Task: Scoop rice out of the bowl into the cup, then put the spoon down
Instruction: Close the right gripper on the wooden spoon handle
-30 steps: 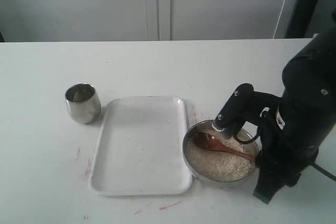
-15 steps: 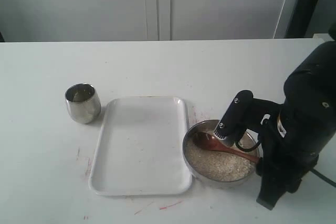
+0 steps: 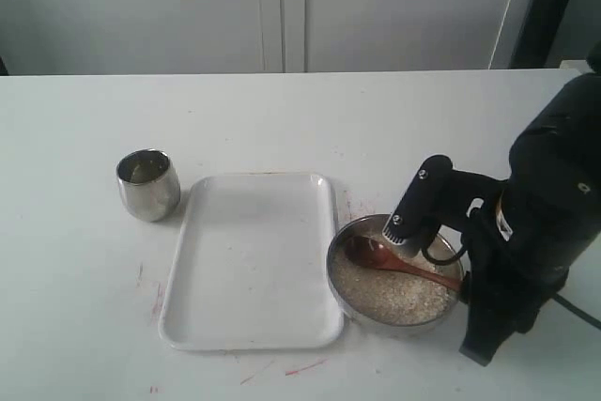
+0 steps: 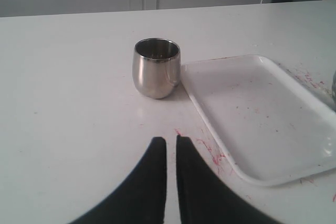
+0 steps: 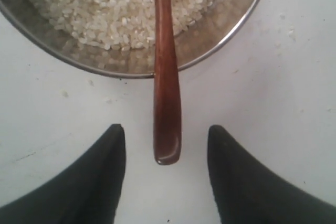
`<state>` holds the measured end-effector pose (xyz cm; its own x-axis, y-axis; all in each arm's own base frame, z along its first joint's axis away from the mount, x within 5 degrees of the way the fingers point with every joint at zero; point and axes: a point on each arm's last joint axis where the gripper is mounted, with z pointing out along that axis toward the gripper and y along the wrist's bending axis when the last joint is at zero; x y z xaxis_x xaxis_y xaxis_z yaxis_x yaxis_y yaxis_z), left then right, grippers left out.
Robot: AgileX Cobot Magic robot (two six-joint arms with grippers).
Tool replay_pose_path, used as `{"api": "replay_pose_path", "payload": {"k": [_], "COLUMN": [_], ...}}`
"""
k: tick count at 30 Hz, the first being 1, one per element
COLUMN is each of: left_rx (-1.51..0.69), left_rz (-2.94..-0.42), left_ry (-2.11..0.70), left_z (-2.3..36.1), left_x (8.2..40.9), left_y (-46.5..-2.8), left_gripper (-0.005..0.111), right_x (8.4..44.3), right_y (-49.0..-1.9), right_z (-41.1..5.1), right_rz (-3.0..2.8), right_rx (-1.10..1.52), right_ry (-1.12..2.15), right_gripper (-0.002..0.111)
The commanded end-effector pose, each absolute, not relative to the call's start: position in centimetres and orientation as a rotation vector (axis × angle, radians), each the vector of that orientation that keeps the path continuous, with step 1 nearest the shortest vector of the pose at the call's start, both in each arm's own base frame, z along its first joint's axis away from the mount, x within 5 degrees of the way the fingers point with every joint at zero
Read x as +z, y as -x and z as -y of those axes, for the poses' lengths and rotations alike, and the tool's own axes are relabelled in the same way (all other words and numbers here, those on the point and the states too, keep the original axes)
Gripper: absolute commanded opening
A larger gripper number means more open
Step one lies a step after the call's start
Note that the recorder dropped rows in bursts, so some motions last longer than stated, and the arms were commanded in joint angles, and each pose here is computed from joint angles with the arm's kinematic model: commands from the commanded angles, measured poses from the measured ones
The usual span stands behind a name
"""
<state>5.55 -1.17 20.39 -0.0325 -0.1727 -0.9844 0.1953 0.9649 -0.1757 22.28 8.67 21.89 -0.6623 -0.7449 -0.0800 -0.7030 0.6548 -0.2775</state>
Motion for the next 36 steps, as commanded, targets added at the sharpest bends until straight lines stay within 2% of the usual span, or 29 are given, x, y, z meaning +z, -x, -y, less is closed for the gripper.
{"api": "replay_pose_path", "payload": {"k": [1, 8, 27, 30, 34, 35, 36], "left_rx": [-0.307, -0.307, -0.307, -0.307, -0.307, -0.307, -0.307], "left_rz": [-1.567, -1.567, -1.567, -1.567, -1.567, -1.567, -1.567], "left_ry": [-0.009, -0.009, -0.009, -0.009, -0.009, -0.009, -0.009], "left_z": [1.2, 1.2, 1.2, 1.2, 1.2, 1.2, 1.2], "left_x": [20.6, 20.6, 20.6, 20.6, 20.6, 20.6, 20.6], "left_y": [-5.5, -5.5, -5.5, -5.5, -5.5, -5.5, -5.5], "left_gripper": [0.014, 0.014, 0.014, 0.014, 0.014, 0.014, 0.014], "right_x": [21.8, 21.7, 18.2, 18.2, 18.2, 18.2, 18.3], "right_y": [-22.6, -22.8, -24.0, -23.9, -23.7, -23.6, -23.6], "right_z": [-7.8, -8.1, -8.6, -8.6, -8.4, -8.4, -8.3], "right_rz": [-2.700, -2.705, -2.804, -2.814, -2.836, -2.845, -2.848], "right_rx": [-0.345, -0.289, -0.299, -0.304, -0.312, -0.317, -0.318], "right_ry": [1.139, 1.098, 1.164, 1.167, 1.172, 1.173, 1.168], "right_gripper": [0.046, 0.046, 0.046, 0.034, 0.009, 0.000, 0.000]}}
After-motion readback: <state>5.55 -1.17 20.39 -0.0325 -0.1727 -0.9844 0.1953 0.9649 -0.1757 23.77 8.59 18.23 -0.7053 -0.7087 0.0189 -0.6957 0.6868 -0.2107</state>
